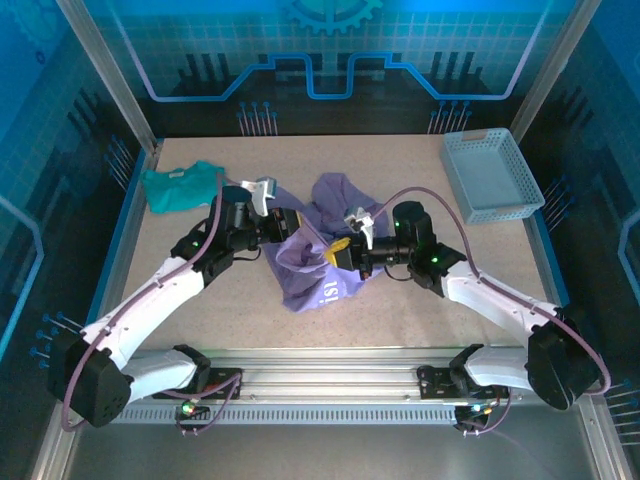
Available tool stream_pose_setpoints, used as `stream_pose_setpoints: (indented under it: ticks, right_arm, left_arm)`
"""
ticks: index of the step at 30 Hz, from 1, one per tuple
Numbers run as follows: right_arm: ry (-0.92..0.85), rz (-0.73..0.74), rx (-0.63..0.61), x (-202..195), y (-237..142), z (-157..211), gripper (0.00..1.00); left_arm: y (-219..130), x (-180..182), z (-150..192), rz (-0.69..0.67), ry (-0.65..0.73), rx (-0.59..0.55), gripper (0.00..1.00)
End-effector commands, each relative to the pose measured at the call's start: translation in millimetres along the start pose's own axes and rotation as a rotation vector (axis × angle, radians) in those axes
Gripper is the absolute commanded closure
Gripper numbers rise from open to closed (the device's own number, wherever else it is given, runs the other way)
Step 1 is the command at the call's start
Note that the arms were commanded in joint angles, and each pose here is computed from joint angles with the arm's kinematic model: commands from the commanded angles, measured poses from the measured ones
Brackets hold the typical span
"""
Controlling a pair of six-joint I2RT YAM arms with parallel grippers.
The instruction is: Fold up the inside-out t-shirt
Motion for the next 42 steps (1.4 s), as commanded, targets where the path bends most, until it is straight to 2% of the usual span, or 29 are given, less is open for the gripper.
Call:
stream_pose_setpoints:
  ticks: [1,3,7,11,15,20,26,30,33,37,42]
  right_arm:
    - [-0.028,-0.045,-0.028,0,-1,-14,1.0]
    - [-0.018,-0.028,-0.034,-3,-1,-15,1.0]
    - [0.002,0.001,-0.04,-7,-3,-18,1.0]
    - [0.012,0.003,-0.036,-9,-3,-19,1.0]
    - [0.011,0.0,-0.028,-9,-3,-20,1.0]
    - [0.008,0.012,-0.026,-8,-5,-22,1.0]
    - [0.004,0.02,-0.026,-7,-6,-22,1.0]
    - [0.007,0.019,-0.025,-7,-6,-21,1.0]
    - [0.004,0.025,-0.022,-7,-7,-20,1.0]
    - [-0.005,0.047,-0.018,-6,-10,-20,1.0]
    - [-0.006,0.084,-0.009,-7,-11,-20,1.0]
  left_arm:
    - [-4,4,5,0.017,0.05,-0.006,0.7]
    - [-13,7,11,0.01,0.063,-0.027,0.56]
    - [-29,8,30,0.093,0.08,-0.061,0.45]
    - [-35,0,48,0.283,0.14,-0.053,0.46]
    - [-28,-6,51,0.375,0.173,-0.018,0.52]
    - [-12,-12,54,0.397,0.197,0.064,0.59]
    - [-1,-10,58,0.403,0.183,0.122,0.53]
    - [5,-13,53,0.412,0.185,0.127,0.53]
    - [5,-18,48,0.445,0.195,0.115,0.61]
    - [3,-22,45,0.458,0.2,0.102,0.81]
    - [-3,-23,42,0.439,0.198,0.091,0.92]
Point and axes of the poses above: each hand's point on the last joint's axis, 136 mm out from that joint toward the fingers, its own y axis out along the fingers, its own x axis along the line the jaws close on, z = x × y, the point moved 8 cm from there along -y, back along the fingers, and after that the axes turned 2 degrees about y, right-handed, at the moved point
